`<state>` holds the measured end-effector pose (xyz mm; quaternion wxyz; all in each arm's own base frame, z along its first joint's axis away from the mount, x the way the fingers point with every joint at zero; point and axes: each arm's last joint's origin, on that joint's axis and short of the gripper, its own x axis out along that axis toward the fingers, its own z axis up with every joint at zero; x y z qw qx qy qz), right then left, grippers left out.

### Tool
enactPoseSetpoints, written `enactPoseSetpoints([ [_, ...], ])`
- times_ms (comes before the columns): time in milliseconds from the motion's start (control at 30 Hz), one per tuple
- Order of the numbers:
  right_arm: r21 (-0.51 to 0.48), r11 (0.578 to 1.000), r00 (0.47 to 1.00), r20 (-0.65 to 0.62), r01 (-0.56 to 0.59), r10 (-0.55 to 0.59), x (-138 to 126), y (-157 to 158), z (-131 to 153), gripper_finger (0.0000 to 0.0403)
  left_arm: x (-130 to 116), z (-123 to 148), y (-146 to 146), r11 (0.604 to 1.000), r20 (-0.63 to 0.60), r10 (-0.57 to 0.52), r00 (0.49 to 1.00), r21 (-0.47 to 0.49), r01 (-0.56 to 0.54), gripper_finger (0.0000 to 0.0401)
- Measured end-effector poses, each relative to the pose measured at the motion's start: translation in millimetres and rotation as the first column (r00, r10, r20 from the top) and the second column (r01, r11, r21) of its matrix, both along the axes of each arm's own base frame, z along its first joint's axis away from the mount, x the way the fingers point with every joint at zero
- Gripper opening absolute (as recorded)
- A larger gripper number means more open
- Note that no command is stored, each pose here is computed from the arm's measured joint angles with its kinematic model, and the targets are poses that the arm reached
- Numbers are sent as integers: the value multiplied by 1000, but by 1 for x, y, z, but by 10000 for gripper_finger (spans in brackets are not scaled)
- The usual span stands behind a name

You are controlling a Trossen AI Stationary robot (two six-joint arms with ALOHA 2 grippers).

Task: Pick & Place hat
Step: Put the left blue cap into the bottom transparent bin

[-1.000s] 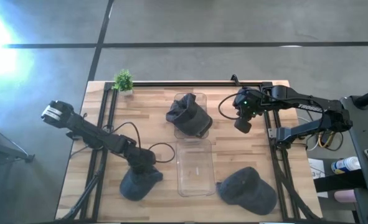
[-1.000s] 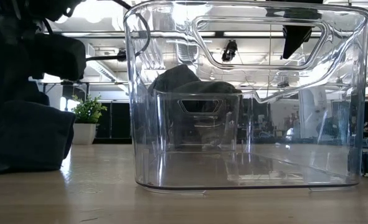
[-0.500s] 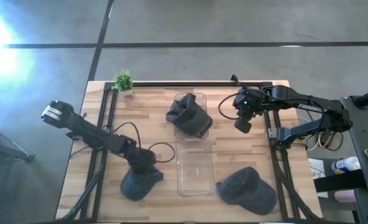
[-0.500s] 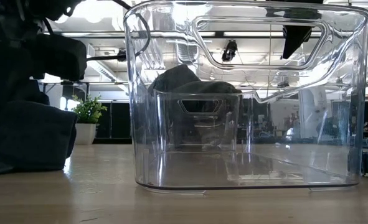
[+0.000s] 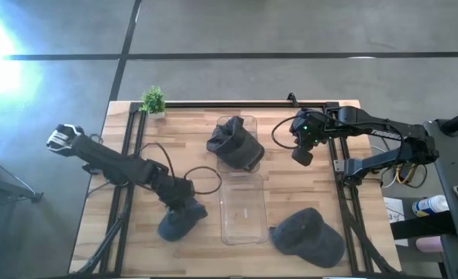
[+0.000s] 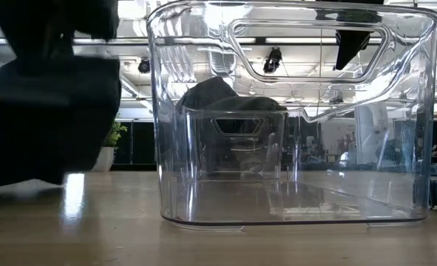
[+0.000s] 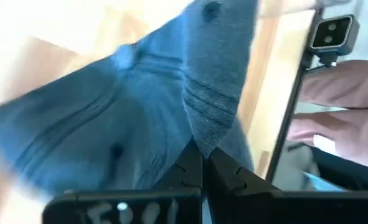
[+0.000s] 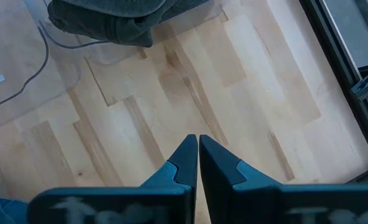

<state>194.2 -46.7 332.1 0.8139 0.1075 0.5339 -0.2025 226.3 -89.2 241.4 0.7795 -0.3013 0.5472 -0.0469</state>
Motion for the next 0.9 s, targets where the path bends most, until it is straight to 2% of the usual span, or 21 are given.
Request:
enactPoseSetpoints([
  [167, 0, 1000, 1000, 0, -1, 1, 0, 0, 0, 13, -9, 46, 11, 994, 63, 44, 997, 101, -50, 0],
  [333, 0, 1000, 1000, 0, -3, 3, 0, 0, 0, 13, -17, 84, 18, 983, 180, 94, 979, 140, -120, 0],
  [533, 0, 1000, 1000, 0, -4, 4, 0, 0, 0, 13, -24, 107, 22, 967, 222, 113, 968, 198, -159, 0],
  [900, 0, 1000, 1000, -1, -7, 7, 0, 0, 0, 13, -22, 155, 24, 960, 392, 87, 916, 213, -183, 0],
])
